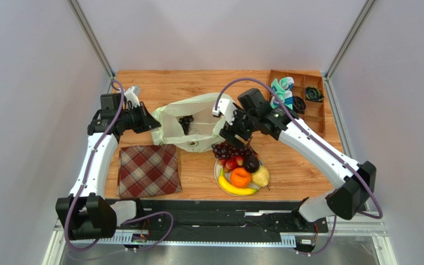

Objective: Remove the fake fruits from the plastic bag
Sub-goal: Adjust the plastic bag at the center of the board.

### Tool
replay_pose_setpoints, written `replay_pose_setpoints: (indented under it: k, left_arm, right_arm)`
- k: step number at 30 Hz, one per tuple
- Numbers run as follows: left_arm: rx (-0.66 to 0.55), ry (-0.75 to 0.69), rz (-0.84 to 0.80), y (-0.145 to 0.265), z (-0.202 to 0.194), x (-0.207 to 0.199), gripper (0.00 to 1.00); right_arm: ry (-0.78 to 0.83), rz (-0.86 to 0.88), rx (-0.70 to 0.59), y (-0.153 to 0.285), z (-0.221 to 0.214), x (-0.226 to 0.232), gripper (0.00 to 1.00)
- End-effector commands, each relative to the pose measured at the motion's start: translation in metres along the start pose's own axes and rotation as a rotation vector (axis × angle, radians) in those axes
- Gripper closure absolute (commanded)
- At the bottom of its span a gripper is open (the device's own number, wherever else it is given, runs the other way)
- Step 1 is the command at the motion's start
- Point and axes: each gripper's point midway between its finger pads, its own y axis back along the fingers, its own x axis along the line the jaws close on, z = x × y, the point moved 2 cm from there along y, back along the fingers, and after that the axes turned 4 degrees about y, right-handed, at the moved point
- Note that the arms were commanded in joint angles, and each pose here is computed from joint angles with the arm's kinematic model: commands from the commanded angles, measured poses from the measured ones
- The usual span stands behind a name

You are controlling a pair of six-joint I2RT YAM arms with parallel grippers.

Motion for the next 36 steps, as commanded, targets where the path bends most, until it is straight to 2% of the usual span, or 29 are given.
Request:
replay_pose_setpoints:
  k: [1, 17, 20, 21, 23, 24, 25, 26, 29, 36]
  left_arm:
    - [-0.029, -0.014, -0.048, -0.003, 0.02, -0.011, 1.0]
    - [-0.043, -0.028, -0.04, -0.003, 0.023, -0.009, 1.0]
    - [-0.043, -0.03, -0.037, -0.003, 0.023, -0.009, 1.0]
    - [-0.044, -0.028, -0.037, -0.003, 0.023, -0.008, 1.0]
    - [-0.044, -0.027, -0.037, -0.003, 0.024, -0.008, 1.0]
    - [-0.045, -0.028, -0.04, -0.003, 0.024, -0.009, 1.0]
    - [-0.047, -0.029, -0.041, -0.003, 0.025, -0.01, 1.0]
    - [-0.047, -0.028, -0.04, -0.004, 0.026, -0.009, 1.0]
    - [-0.05, -0.03, -0.044, -0.004, 0.028, -0.01, 1.0]
    - [-0.053, -0.024, -0.052, -0.008, 0.032, -0.011, 1.0]
  right_arm:
    - [0.041, 0.061, 0.094, 0.01, -0.037, 0.018, 0.23]
    - [-0.053, 0.048, 0.244, -0.038, -0.07, -0.015, 0.26]
    - [-0.061, 0.098, 0.255, -0.043, -0.072, -0.012, 0.39]
    - [-0.059, 0.111, 0.249, -0.045, -0.07, -0.012, 0.48]
    - [-0.062, 0.154, 0.241, -0.042, -0.068, -0.005, 0.59]
    - [-0.06, 0.163, 0.231, -0.039, -0.065, -0.004, 0.7]
    - [-0.061, 0.177, 0.222, -0.037, -0.062, -0.002, 0.76]
    - [-0.062, 0.186, 0.224, -0.03, -0.062, 0.001, 0.86]
    - [-0.04, 0.186, 0.201, -0.012, -0.054, 0.004, 0.94]
    - [0.005, 0.208, 0.175, 0.02, -0.046, 0.014, 1.0]
